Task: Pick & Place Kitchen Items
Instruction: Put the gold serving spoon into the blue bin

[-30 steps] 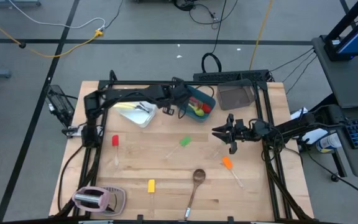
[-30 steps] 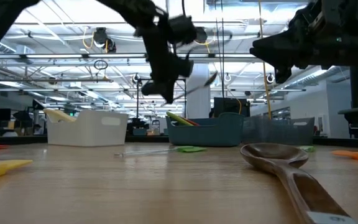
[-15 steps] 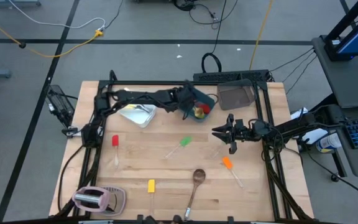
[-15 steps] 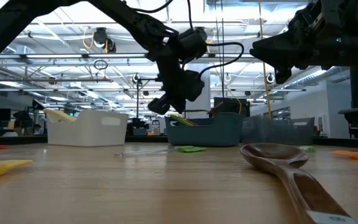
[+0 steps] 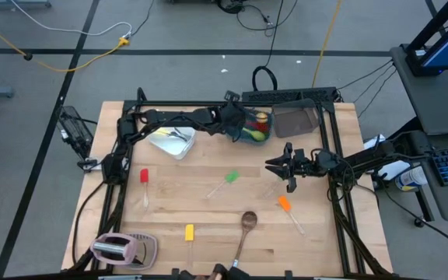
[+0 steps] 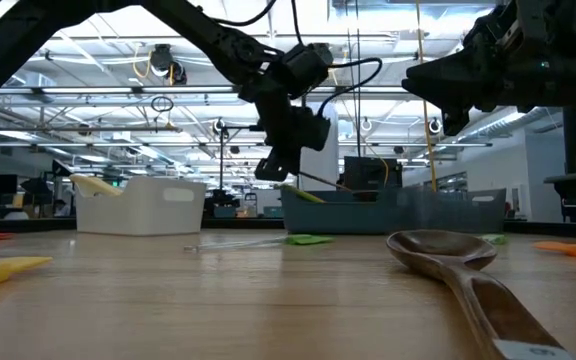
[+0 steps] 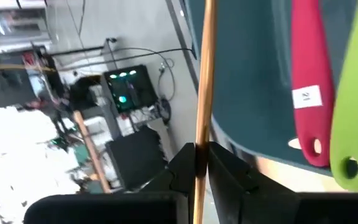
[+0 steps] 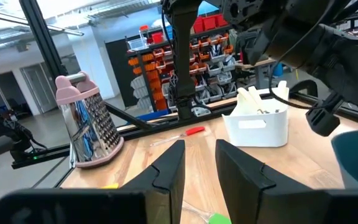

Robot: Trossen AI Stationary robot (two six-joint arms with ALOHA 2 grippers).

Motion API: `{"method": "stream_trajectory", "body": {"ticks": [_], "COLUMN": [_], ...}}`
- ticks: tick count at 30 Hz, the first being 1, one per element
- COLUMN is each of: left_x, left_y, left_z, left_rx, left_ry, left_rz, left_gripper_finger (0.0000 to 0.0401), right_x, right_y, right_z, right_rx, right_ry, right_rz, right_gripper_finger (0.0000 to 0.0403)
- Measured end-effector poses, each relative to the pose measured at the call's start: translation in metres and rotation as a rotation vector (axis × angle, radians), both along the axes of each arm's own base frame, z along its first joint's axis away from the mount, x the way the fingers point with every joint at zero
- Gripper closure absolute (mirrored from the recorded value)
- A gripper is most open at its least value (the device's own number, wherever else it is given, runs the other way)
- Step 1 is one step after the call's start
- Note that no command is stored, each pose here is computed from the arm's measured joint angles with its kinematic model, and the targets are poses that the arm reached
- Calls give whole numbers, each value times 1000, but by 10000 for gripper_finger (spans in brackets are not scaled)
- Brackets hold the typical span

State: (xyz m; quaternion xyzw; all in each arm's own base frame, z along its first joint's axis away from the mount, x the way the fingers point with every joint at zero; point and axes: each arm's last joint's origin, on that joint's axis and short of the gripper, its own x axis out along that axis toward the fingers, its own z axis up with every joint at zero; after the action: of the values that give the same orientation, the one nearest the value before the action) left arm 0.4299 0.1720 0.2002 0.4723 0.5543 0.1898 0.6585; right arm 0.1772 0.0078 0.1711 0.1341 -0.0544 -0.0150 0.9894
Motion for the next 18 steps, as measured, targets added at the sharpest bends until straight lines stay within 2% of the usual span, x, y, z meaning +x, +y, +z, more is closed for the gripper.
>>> {"method": "stream_trajectory", "body": {"ticks": [5,11,18], "left_x": [1,8,7], "left_y": [-6,-22,-30], "left_z": [-1,-3,-6], "left_rx": [-40,-123,-159], "left_ry": [-55,-69,-48], "left_rz": [35,-84,-82], "left_gripper_finger": [364,364,364], "right_x": [0,0,0], "right_y": [0,0,0], "right_z": [0,0,0], "right_rx": [0,-3,-3], "right_ry": [2,4,4], "right_rz": [0,0,0], "right_gripper_finger": [321,321,321]}}
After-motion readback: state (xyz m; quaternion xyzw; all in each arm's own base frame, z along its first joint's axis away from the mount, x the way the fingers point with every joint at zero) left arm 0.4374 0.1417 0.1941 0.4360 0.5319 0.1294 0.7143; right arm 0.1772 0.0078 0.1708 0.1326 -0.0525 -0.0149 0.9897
